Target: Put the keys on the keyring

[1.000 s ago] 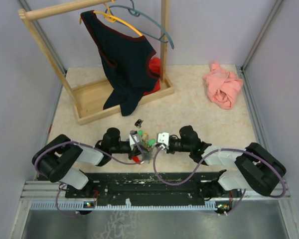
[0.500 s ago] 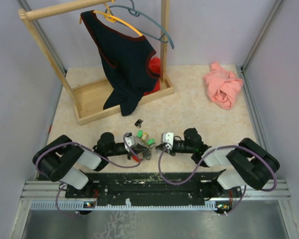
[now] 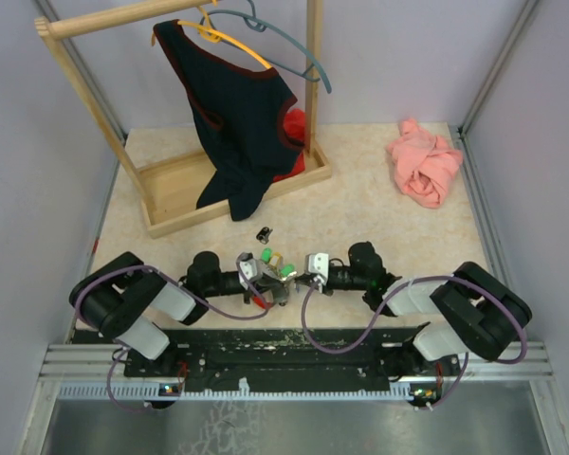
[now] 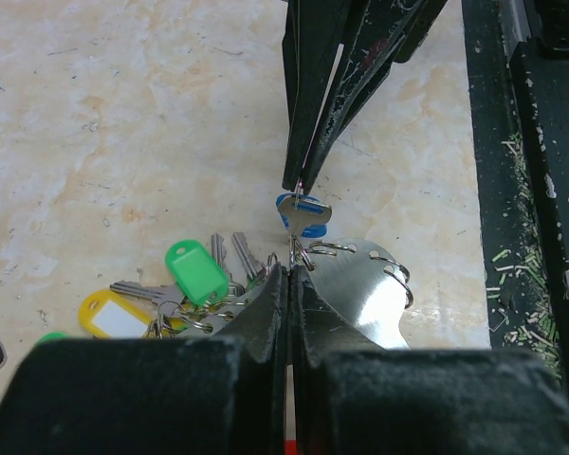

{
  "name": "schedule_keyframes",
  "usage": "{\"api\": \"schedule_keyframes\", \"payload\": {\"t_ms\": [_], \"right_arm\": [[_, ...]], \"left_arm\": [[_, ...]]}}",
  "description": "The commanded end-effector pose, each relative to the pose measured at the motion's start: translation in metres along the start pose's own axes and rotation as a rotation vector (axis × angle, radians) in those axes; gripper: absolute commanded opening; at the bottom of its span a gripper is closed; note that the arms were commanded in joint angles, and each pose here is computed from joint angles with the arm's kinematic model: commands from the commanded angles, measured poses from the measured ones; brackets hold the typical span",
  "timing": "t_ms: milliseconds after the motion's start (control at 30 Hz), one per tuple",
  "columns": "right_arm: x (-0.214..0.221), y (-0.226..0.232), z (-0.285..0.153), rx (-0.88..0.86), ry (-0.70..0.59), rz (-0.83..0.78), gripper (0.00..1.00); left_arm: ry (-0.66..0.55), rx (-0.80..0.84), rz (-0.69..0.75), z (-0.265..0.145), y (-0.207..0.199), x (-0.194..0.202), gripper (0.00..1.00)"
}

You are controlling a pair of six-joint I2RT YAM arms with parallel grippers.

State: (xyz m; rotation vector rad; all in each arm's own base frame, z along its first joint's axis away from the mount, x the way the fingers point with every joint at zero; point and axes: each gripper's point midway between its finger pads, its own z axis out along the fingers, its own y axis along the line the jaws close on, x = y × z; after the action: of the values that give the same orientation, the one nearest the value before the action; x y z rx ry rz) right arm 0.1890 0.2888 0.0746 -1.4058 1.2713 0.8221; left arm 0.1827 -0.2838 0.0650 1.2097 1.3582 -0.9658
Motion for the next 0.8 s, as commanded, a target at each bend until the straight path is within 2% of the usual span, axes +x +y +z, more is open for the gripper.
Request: {"api": "schedule_keyframes", "payload": {"t_ms": [0, 767], "right_arm": [[-0.021, -0.014, 0.009, 0.004, -0.045, -0.085, 0.00], [-0.015, 0.000, 0.016, -0.054, -0.015, -0.089, 0.00]], "left_arm": [[-0.011, 0.039, 0.027, 0.007, -0.003, -0.004, 0.01], [0.013, 0.042, 0.031, 0.012, -0.006, 0.001, 0.01]]}}
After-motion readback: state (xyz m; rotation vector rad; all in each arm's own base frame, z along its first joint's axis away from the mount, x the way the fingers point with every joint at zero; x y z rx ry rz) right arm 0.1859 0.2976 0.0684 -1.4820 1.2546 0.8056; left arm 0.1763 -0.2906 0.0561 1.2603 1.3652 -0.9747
